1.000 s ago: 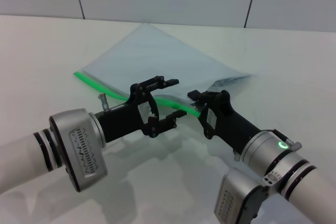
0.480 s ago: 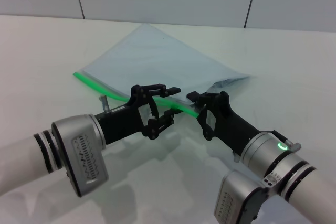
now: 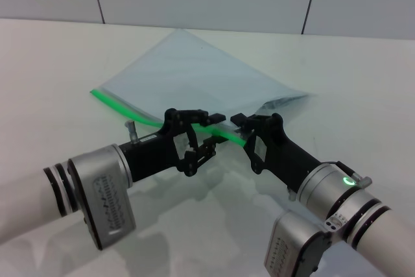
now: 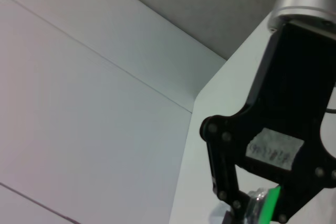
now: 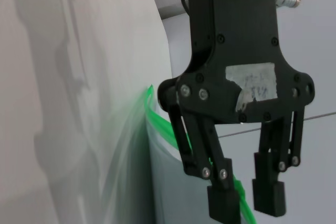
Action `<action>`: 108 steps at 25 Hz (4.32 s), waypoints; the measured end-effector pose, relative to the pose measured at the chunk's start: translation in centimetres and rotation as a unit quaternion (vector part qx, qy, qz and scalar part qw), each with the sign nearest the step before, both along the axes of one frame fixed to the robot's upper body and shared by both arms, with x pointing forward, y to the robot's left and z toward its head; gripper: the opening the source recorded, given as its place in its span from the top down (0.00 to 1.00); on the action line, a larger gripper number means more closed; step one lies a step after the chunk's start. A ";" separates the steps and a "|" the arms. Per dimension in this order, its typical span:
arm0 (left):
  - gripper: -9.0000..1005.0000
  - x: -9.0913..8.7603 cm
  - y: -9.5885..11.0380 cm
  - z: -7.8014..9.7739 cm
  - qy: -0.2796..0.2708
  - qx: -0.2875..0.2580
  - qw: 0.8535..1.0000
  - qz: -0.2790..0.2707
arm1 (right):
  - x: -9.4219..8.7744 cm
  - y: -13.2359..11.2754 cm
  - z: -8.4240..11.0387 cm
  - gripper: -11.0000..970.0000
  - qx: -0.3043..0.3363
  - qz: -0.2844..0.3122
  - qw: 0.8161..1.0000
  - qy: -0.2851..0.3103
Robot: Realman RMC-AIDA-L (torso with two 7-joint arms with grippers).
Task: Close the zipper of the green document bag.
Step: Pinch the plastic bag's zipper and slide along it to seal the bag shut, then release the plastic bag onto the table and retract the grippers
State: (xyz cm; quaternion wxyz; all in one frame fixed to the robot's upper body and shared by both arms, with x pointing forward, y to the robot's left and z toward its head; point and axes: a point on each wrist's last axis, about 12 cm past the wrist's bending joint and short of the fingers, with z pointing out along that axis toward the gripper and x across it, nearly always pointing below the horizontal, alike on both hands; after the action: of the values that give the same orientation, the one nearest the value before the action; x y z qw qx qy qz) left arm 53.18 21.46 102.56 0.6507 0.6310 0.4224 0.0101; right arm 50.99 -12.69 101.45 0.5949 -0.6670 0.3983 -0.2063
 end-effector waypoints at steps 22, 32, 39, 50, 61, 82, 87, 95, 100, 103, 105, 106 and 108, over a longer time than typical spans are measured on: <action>0.88 -0.2 -0.1 -0.2 -0.007 0.007 1.000 -0.003 | 0.0 0.0 0.0 0.97 -0.002 0.001 1.000 0.001; 0.91 -0.2 -0.1 -0.1 -0.007 0.006 1.000 -0.001 | -0.1 0.0 -0.2 0.97 -0.010 0.008 1.000 0.002; 0.91 -0.3 0.0 -0.3 0.001 0.005 1.000 0.005 | -0.1 -0.1 -0.2 0.97 -0.004 0.008 1.000 0.003; 0.90 -0.2 0.4 -0.3 0.003 0.001 1.000 0.018 | 0.0 -0.2 0.0 0.97 0.012 0.004 1.000 0.005; 0.90 -0.1 1.2 -0.3 0.003 -0.009 0.999 0.046 | 0.2 -1.0 0.1 0.98 0.034 -0.011 0.999 0.005; 0.89 -0.4 5.0 -0.4 -0.008 -0.036 0.987 0.158 | 1.0 -6.5 -0.7 0.98 0.088 -0.116 0.989 0.010; 0.88 -0.7 5.9 -0.6 -0.008 -0.043 0.982 0.186 | 1.0 -7.5 -0.9 0.98 0.089 -0.142 0.986 0.014; 0.88 -0.7 6.8 -0.4 -0.015 -0.051 0.976 0.212 | 1.2 -9.1 -0.9 0.98 0.103 -0.182 0.978 0.006; 0.88 -0.1 6.7 0.1 -0.027 -0.076 0.969 0.234 | 1.6 -10.4 -0.1 0.98 0.143 -0.226 0.964 -0.016; 0.88 0.0 6.6 0.8 -0.035 -0.112 0.963 0.242 | 2.0 -10.9 0.3 0.99 0.172 -0.258 0.950 -0.024; 0.83 0.0 6.5 1.4 -0.036 -0.148 0.960 0.235 | 2.3 -11.1 0.6 0.97 0.195 -0.274 0.942 -0.025; 0.79 -0.1 6.4 1.7 -0.033 -0.167 0.958 0.229 | 2.3 -11.2 0.9 0.95 0.216 -0.276 0.936 -0.025; 0.71 -0.3 6.3 2.3 -0.021 -0.217 0.952 0.213 | 2.3 -11.2 1.2 0.91 0.256 -0.276 0.926 -0.023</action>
State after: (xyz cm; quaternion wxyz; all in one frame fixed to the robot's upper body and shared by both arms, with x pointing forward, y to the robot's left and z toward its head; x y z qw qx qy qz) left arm 52.92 27.74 104.88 0.7633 0.3696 0.5253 0.0697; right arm 53.34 -23.88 102.69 0.6738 -0.3507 0.5923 -0.2688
